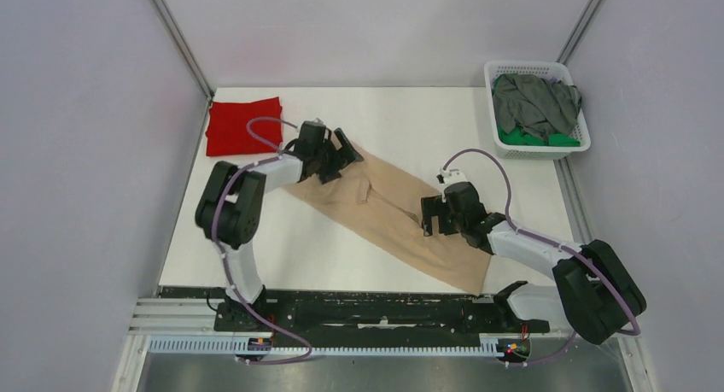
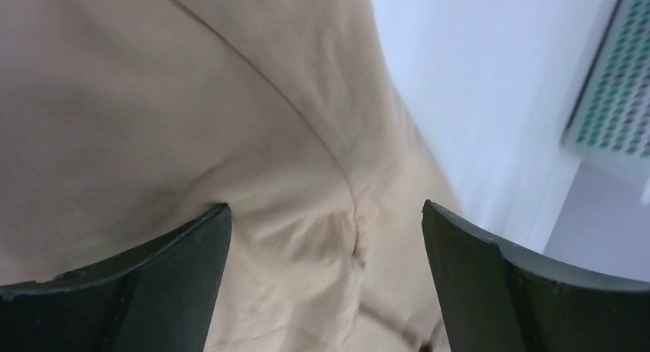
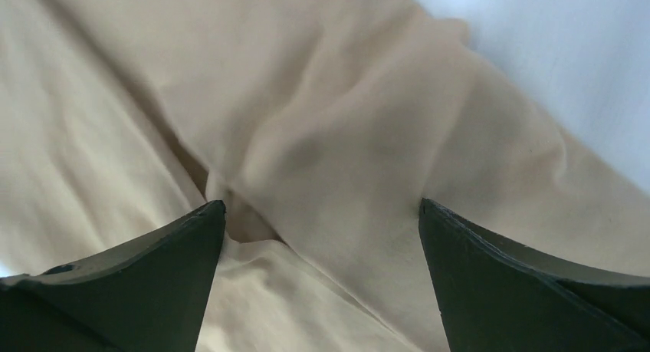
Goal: Fold and stack the t-shirts
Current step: Rotate the tshirt 90 degrees
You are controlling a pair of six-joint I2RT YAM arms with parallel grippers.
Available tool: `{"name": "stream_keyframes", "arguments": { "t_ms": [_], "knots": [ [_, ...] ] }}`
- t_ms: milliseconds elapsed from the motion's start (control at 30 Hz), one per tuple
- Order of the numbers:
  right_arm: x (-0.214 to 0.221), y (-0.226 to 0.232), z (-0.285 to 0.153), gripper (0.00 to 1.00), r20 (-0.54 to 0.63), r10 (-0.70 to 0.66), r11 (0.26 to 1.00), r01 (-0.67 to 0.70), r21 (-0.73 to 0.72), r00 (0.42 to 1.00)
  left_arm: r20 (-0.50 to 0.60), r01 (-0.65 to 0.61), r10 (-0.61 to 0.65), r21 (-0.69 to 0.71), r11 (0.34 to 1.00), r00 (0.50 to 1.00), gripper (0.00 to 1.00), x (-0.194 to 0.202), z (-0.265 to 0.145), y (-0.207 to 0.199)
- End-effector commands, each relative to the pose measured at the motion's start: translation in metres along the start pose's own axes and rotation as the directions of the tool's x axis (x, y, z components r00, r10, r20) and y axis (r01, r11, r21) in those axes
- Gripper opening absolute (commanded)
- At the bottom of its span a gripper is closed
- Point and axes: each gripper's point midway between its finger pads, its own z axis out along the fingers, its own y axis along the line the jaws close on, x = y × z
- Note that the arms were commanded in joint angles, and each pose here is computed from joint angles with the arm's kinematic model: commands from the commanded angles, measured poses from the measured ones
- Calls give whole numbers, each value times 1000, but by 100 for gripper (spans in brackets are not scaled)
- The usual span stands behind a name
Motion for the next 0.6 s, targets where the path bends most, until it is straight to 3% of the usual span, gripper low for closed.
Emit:
{"name": "stream_keyframes", "arguments": {
  "t_ms": [0,133,267,400,567],
  "knots": [
    [25,26,-7,98,-72,-32,985,20,-169,997,-1,5,-5,44,999,1000,100,-40,72,-39],
    [39,55,-16,98,-108,-108,947,69,-315,988,4,-64,64,85,994,998,100,-72,133,-90],
    [47,96,-33,98,-72,-243,840,173,-514,967,-21,-65,74,286,956,997,100,-87,178,-146],
    [36,116,-48,98,21,-280,780,240,-578,960,31,-17,2,497,868,1000,100,-100,188,-182],
    [0,114,-53,98,148,-224,816,269,-511,963,106,-99,41,632,769,994,100,-109,169,-219]
  ]
}}
